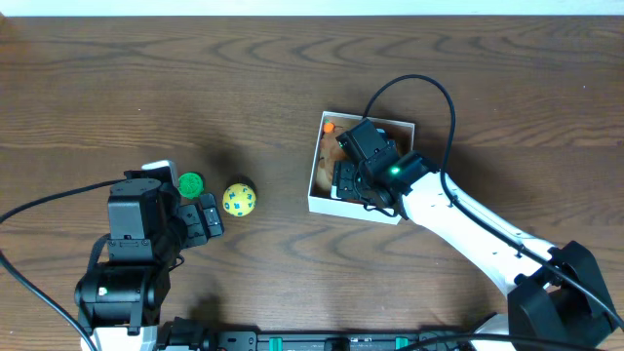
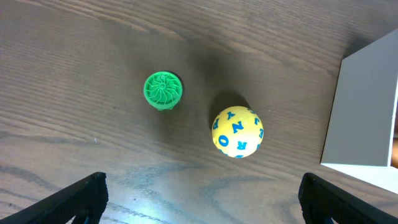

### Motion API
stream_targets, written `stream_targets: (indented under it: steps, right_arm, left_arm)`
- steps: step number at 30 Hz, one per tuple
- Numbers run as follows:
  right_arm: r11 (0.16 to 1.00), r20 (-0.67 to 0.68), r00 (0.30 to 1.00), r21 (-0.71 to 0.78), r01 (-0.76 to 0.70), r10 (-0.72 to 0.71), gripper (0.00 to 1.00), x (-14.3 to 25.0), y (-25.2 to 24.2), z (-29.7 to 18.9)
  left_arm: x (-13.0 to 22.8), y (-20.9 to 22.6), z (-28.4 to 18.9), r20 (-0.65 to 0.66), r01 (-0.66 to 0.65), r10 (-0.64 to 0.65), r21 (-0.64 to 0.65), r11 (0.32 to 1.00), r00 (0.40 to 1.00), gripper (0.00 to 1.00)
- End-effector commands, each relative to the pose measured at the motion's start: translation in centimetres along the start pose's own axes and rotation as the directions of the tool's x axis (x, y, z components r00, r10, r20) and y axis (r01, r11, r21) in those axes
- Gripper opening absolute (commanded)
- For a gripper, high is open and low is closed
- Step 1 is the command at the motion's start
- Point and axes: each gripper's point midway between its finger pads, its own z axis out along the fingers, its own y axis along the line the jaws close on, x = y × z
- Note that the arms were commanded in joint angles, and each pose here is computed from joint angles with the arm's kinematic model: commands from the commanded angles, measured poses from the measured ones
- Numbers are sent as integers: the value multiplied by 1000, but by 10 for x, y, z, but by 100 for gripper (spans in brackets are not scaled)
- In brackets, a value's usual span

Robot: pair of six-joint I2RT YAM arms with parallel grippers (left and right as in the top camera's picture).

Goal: Pack container
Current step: 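Place the orange duck into the white box and release, then move the left gripper to the yellow lettered ball and grasp it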

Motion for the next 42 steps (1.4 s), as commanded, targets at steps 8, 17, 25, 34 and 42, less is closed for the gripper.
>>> stream_targets:
  steps: [8, 17, 25, 34, 42]
  right_arm:
    - [999, 402, 915, -13, 48, -39, 99, -108, 5, -144]
    - [907, 380, 883, 201, -370, 276, 99, -119, -176, -180]
    - [809, 186, 892, 375, -453, 413, 99, -65, -273, -126]
    - [820, 42, 890, 372, -435, 454, 99, -31, -286, -69]
    - [820, 41, 893, 378, -429, 448, 99, -31, -287, -70]
  left_arm:
    - [-4, -1, -4, 10, 15, -15, 7, 1000, 1000, 98]
    - [-4, -1, -4, 10, 15, -15, 7, 1000, 1000, 98]
    - [-6, -2, -5, 18, 17, -18, 10, 1000, 1000, 98]
    - [-55, -17, -5, -142, 22, -23, -11, 1000, 990, 98]
    - [-31, -35, 71, -456, -48, 21, -48, 998, 890, 98]
